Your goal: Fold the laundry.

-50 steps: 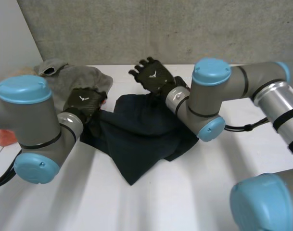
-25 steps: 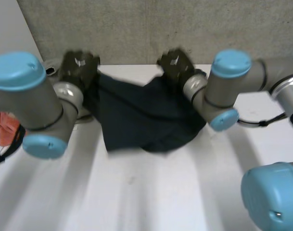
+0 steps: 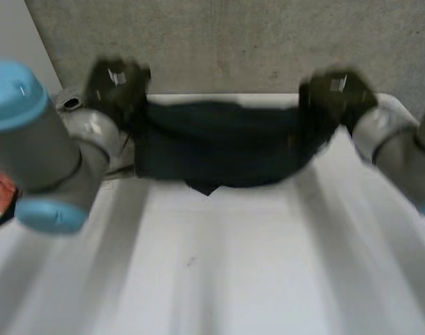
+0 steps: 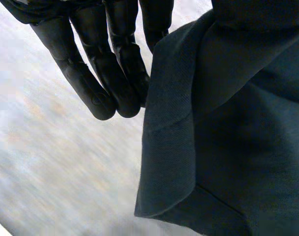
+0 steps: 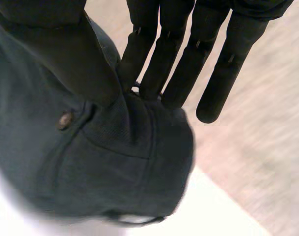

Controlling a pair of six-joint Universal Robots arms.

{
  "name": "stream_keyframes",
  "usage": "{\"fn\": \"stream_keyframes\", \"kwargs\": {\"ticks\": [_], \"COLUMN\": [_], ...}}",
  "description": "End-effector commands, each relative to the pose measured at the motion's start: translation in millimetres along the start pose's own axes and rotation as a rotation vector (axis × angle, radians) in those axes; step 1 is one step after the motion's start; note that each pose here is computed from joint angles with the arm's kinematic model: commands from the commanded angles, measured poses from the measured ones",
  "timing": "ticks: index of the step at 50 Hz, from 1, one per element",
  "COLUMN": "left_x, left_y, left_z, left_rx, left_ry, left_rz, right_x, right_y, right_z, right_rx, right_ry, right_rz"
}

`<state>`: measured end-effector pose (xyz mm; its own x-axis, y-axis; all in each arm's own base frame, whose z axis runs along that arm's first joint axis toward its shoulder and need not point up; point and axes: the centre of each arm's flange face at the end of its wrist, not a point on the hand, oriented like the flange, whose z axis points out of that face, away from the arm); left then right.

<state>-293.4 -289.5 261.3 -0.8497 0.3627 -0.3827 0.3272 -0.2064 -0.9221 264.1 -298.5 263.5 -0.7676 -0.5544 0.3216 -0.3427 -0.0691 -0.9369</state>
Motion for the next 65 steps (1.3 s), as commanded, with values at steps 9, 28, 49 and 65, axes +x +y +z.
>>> {"fn": "stream_keyframes", "kwargs": {"ticks": [9,28,49,65], "left_x": [24,16,40,-36], "left_y": [42,61,98,-87], "left_z": [-63,-87,-61,-60], "left_rx": [-0.215,-0.479,-0.540,0.036], "left_ry": [0.144,0.116,0.129,-0.016], "left_rz": [0.032,-0.137,-0.066,-0.173], "right_x": [-29,-71,-74,4], "right_y": [50,5,54,-64], "right_z": [-31,-7,34,-54], "right_rx": [-0.310,-0.057,-0.260,-0.211], "right_ry": [-0.174,-0.402,-0.496,-0.129], "right_rz": [-0.199,-0.465,-0.534,-0.296]}}
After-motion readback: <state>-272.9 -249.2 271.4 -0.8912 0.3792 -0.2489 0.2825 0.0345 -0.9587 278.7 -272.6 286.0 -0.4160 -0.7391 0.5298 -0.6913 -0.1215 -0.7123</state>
